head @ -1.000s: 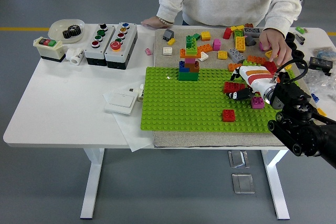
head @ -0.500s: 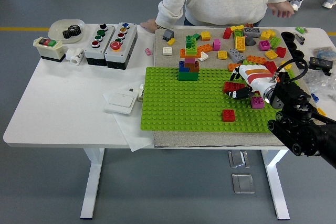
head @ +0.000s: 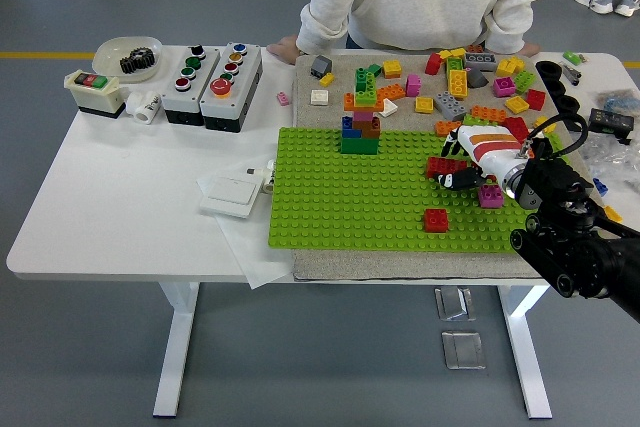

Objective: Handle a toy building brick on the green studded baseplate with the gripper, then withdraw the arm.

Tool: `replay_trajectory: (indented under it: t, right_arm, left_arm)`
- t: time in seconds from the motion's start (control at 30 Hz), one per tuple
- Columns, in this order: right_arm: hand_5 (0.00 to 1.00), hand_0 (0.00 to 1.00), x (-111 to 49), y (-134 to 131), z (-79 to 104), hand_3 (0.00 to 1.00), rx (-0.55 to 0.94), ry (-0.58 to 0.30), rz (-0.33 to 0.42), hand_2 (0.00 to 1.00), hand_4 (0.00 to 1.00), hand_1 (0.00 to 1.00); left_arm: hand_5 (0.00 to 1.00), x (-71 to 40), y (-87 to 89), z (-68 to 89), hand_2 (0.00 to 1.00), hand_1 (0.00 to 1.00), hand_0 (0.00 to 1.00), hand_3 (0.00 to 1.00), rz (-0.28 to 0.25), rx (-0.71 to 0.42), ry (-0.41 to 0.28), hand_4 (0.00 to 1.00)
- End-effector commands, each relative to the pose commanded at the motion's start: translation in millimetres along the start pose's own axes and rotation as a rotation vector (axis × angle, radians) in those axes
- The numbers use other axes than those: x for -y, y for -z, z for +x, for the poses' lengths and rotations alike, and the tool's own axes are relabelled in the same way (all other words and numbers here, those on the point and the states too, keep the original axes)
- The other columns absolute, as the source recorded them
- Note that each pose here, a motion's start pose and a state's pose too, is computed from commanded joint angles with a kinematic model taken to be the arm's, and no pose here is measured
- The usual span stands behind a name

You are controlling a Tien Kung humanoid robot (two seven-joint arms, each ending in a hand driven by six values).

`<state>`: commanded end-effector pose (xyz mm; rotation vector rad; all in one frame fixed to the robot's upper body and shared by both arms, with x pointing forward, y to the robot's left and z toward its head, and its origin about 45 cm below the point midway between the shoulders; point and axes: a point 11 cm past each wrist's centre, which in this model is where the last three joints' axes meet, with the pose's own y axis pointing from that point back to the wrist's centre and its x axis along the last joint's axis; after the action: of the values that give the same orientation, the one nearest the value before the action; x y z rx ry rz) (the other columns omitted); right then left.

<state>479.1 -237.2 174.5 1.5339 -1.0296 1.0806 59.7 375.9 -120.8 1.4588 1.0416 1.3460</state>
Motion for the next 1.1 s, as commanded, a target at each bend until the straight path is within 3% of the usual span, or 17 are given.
replay_trajectory:
  t: [0.67, 0.87, 0.9, 1.07, 1.1]
  right_arm:
    - [0.422, 0.523, -0.4, 15, -3.9, 0.538, -0.011, -0.006, 0.045, 0.574, 0.762, 0.542]
    - [0.417, 0.488, -0.5, 14, -2.7, 0.538, -0.014, -0.007, 0.045, 0.57, 0.757, 0.535]
    - [0.415, 0.436, -0.5, 14, -2.4, 0.534, -0.014, -0.007, 0.045, 0.565, 0.752, 0.522]
    - [0.415, 0.436, -0.5, 13, -1.3, 0.534, -0.015, -0.011, 0.048, 0.565, 0.752, 0.522]
    - [0.412, 0.362, -0.5, 13, -1.0, 0.527, -0.015, -0.013, 0.05, 0.551, 0.745, 0.498]
  left_arm:
    - [0.611, 0.6, 4.1, -0.1, 0.689, 0.722, 0.779, 0.57, 0.009, 0.01, -0.002, 0.595]
    - [0.61, 0.6, 4.2, 0.1, 0.689, 0.722, 0.779, 0.57, 0.008, 0.012, -0.002, 0.594]
    - [0.611, 0.6, 4.0, 0.2, 0.689, 0.722, 0.779, 0.57, 0.008, 0.012, -0.002, 0.593]
    - [0.611, 0.6, 3.8, 0.2, 0.689, 0.722, 0.779, 0.57, 0.007, 0.01, -0.002, 0.593]
    - [0.611, 0.6, 3.8, 0.2, 0.688, 0.721, 0.779, 0.57, 0.007, 0.01, -0.002, 0.593]
